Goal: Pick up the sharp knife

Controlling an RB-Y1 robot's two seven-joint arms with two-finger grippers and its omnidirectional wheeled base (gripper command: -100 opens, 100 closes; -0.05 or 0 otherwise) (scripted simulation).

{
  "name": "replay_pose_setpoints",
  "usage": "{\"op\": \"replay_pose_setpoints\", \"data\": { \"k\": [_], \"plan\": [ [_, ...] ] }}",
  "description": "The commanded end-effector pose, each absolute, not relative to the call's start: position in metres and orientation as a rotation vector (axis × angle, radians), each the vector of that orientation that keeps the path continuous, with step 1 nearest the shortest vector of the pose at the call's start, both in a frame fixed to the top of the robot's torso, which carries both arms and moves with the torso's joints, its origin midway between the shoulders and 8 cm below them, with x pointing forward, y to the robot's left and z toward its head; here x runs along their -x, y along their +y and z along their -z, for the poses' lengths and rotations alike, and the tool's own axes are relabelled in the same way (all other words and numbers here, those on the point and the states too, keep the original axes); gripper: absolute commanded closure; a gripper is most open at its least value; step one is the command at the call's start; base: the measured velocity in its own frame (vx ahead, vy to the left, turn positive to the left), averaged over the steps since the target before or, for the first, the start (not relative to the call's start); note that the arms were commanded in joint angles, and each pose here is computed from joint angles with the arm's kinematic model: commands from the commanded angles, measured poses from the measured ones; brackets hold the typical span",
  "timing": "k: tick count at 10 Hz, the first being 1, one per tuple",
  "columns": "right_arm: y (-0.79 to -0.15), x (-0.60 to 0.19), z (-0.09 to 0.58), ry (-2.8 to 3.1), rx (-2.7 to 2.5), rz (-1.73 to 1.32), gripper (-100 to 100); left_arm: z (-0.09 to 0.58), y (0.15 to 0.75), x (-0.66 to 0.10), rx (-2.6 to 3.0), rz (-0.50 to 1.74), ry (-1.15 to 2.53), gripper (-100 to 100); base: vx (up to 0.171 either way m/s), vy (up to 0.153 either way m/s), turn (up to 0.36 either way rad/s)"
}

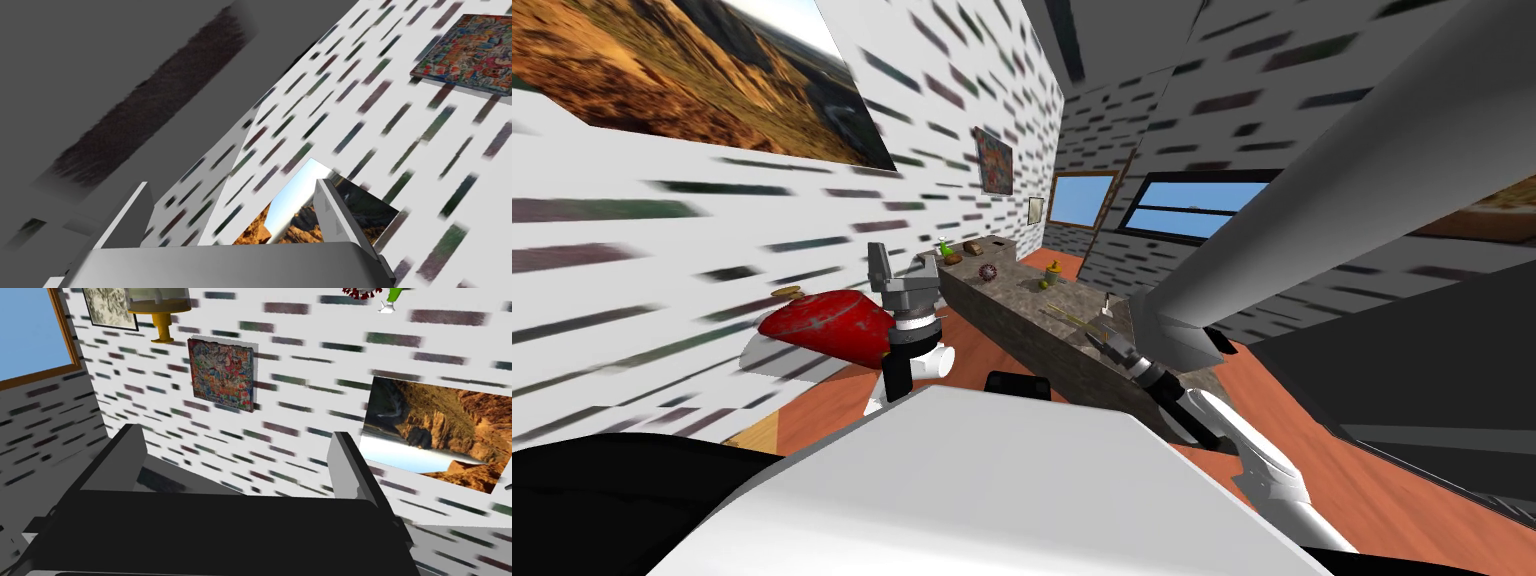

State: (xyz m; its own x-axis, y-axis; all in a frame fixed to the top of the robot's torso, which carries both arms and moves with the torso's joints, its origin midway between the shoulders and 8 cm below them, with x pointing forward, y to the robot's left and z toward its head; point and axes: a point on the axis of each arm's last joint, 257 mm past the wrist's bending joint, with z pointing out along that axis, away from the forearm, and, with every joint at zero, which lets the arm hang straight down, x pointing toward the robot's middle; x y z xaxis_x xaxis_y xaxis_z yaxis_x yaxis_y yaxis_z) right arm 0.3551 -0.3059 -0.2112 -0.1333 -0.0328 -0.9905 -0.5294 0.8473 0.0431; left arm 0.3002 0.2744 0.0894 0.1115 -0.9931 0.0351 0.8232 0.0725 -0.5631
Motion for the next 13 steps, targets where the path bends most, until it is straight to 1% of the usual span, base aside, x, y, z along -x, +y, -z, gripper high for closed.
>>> {"op": "replay_pose_setpoints", "data": {
  "k": [1, 4, 5, 7, 10, 13],
  "plan": [
    [-0.327, -0.354, 0.227, 1.718, 0.509, -0.373, -100, -0.089, 0.274, -0.300, 0.513, 1.422, 0.408, 0, 0.050, 0.106, 0.052],
    [-0.363, -0.353, 0.251, 1.795, 0.615, -0.242, -100, -0.089, 0.274, -0.300, 0.513, 1.422, 0.408, 0, 0.076, 0.149, 0.027],
    [-0.366, -0.353, 0.253, 1.802, 0.611, -0.237, -100, -0.089, 0.274, -0.300, 0.513, 1.422, 0.408, 0, 0.056, 0.109, 0.017],
    [-0.405, -0.352, 0.272, 1.866, 0.705, -0.108, -100, -0.089, 0.274, -0.300, 0.513, 1.422, 0.408, 0, 0.085, 0.159, 0.016],
    [-0.434, -0.349, 0.283, 1.913, 0.743, -0.030, -100, -0.089, 0.274, -0.300, 0.513, 1.422, 0.408, 0, 0.069, 0.148, 0.032],
    [-0.497, -0.343, 0.298, 1.991, 0.862, 0.166, -100, -0.089, 0.274, -0.300, 0.513, 1.422, 0.408, 0, 0.065, 0.176, 0.028]
  ]
}}
